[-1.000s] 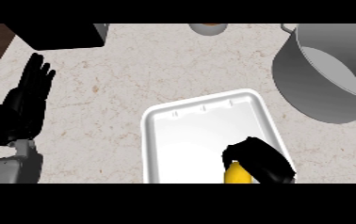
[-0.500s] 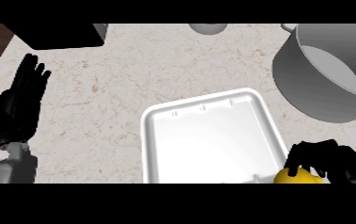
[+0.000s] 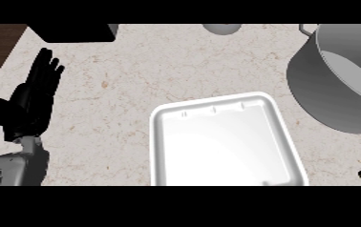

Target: Pick the lemon from the tray and place it in the pot

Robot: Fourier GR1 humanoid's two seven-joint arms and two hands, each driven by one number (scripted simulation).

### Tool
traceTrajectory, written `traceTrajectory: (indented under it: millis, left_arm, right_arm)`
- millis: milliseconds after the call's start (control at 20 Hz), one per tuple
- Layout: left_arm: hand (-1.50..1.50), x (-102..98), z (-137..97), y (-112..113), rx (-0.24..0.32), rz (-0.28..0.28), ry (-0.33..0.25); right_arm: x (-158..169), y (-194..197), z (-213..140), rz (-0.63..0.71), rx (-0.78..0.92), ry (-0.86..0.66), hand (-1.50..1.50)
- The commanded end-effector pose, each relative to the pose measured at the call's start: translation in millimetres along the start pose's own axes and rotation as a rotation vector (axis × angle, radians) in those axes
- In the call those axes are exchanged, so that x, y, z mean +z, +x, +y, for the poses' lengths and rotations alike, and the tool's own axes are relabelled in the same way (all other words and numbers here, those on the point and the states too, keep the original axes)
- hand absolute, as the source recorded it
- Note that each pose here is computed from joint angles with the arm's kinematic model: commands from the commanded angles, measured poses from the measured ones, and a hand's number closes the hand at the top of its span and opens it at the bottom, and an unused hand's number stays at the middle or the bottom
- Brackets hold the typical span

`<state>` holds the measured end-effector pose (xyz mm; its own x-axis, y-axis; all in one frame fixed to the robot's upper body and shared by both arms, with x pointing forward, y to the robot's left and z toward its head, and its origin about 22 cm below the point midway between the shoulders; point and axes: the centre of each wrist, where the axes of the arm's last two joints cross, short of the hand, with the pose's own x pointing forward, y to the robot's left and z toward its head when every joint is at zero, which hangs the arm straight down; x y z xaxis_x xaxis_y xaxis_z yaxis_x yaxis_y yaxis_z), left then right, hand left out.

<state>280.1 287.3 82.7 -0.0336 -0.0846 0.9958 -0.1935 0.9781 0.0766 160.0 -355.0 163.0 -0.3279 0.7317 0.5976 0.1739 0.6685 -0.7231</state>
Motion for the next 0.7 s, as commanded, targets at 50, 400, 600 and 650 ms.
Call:
traceTrajectory:
  millis: [50,400,600,650]
  left_arm:
    - [0.00,2.7,-12.4,-8.9,-0.010,-0.010,0.001]
    - [0.00,-10.5,-8.0,11.8,-0.007,-0.013,-0.027]
    - [0.00,-14.5,-8.3,22.1,0.004,0.008,-0.028]
    - [0.00,2.7,-14.8,-1.2,0.000,-0.004,-0.034]
  right_arm:
    - [-12.0,-26.1,-57.1,0.039,-0.083,-0.050,1.50]
    - [-60.7,-72.1,-40.0,0.125,-0.088,-0.059,1.50]
    - [-67.2,-102.5,-36.3,0.128,-0.152,-0.084,1.50]
    - [-73.6,-100.7,-16.0,0.102,0.012,-0.112,1.50]
